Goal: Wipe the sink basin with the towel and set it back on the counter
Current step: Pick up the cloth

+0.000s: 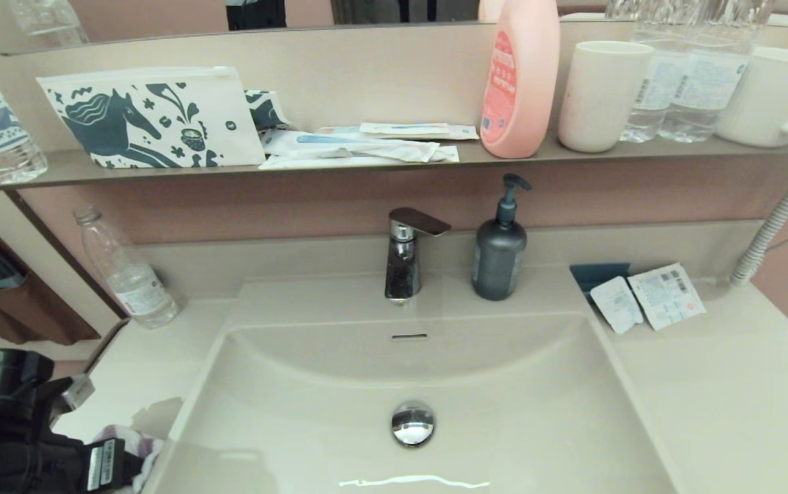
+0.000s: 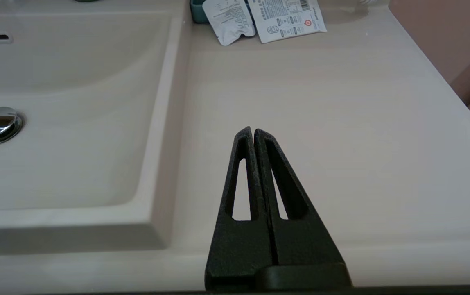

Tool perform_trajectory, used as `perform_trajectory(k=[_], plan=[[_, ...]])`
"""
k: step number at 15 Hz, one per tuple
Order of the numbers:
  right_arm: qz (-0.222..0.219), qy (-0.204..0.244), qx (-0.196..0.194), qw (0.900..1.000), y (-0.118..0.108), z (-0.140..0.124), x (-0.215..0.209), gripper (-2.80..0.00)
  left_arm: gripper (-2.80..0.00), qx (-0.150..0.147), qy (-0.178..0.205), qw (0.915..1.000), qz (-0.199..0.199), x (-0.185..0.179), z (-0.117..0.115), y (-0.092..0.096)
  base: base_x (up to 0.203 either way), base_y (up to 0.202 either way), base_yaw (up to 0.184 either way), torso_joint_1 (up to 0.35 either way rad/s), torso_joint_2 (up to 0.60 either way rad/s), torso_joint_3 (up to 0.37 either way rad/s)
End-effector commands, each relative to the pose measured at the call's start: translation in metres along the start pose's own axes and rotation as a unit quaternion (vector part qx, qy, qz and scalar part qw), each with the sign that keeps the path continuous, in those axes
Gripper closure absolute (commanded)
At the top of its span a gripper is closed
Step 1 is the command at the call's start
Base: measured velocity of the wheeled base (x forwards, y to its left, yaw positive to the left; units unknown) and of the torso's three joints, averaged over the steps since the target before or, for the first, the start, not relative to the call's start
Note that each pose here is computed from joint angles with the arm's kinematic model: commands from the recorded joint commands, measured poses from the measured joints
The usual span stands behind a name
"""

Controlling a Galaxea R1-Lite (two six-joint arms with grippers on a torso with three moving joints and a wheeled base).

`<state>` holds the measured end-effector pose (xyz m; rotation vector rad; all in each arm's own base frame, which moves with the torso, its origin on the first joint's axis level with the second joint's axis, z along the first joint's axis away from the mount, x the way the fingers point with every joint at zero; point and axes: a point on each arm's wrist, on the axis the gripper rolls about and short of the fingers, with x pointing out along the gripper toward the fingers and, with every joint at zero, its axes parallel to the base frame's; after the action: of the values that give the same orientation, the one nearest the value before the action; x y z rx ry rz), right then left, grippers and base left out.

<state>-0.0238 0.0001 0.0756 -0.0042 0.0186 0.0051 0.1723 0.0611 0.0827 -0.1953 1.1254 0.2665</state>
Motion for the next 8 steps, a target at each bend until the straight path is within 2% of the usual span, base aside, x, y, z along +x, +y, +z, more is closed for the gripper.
perform_trajectory(k=[1, 4, 8], plan=[[0.0, 0.001, 0.0, 1.0, 0.0, 0.0, 0.0, 0.0, 0.0, 0.0, 0.001, 1.0, 0.002, -0.001, -0.001, 0.0, 0.0, 0.0, 0.0, 0.0, 0.0, 0.0], [0.0, 0.001, 0.0, 1.0, 0.0, 0.0, 0.0, 0.0, 0.0, 0.017, -0.032, 0.9993, 0.008, -0.015, 0.002, 0.001, 0.0, 0.0, 0.0, 0.0, 0.0, 0.0], [0.0, 0.001, 0.0, 1.0, 0.0, 0.0, 0.0, 0.0, 0.0, 0.014, -0.032, 0.9994, 0.009, -0.05, 0.012, 0.0, 0.0, 0.0, 0.0, 0.0, 0.0, 0.0]])
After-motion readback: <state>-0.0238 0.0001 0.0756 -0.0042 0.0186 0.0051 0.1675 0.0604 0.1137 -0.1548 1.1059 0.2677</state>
